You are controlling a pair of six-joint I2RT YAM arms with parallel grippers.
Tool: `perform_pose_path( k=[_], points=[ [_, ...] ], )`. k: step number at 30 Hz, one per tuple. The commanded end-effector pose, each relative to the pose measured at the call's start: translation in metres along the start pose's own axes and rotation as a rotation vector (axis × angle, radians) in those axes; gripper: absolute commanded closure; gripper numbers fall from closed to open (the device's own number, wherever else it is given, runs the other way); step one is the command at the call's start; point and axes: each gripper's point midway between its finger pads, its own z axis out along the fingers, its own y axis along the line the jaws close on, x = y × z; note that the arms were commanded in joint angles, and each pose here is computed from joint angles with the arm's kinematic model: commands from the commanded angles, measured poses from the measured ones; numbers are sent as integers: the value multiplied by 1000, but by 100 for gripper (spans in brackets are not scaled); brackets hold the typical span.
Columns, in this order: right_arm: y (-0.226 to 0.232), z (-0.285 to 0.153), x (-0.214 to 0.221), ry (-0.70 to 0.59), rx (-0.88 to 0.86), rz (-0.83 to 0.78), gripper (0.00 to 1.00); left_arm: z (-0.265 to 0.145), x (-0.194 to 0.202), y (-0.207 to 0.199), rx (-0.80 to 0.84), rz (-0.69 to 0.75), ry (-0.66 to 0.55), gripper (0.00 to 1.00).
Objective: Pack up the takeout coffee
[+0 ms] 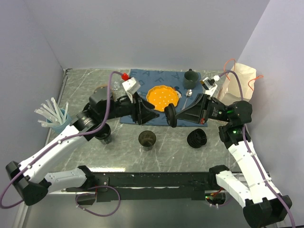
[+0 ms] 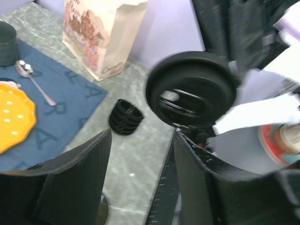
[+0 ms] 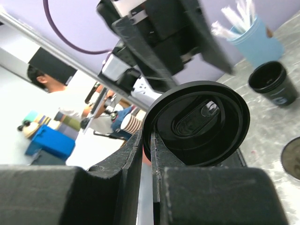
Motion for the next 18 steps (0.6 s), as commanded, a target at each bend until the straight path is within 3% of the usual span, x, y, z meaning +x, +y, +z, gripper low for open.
perform_pose_path(
  k=[1, 11, 18],
  points=[
    [17, 4, 3, 27, -55, -38, 84, 8, -25, -6, 61, 178, -61, 41],
    [16, 9, 9, 42, -60, -22, 84, 10, -23, -24, 187, 171, -81, 45],
    [19, 13, 8, 51, -77, -21, 84, 15, -18, -21, 185, 163, -61, 47]
  ],
)
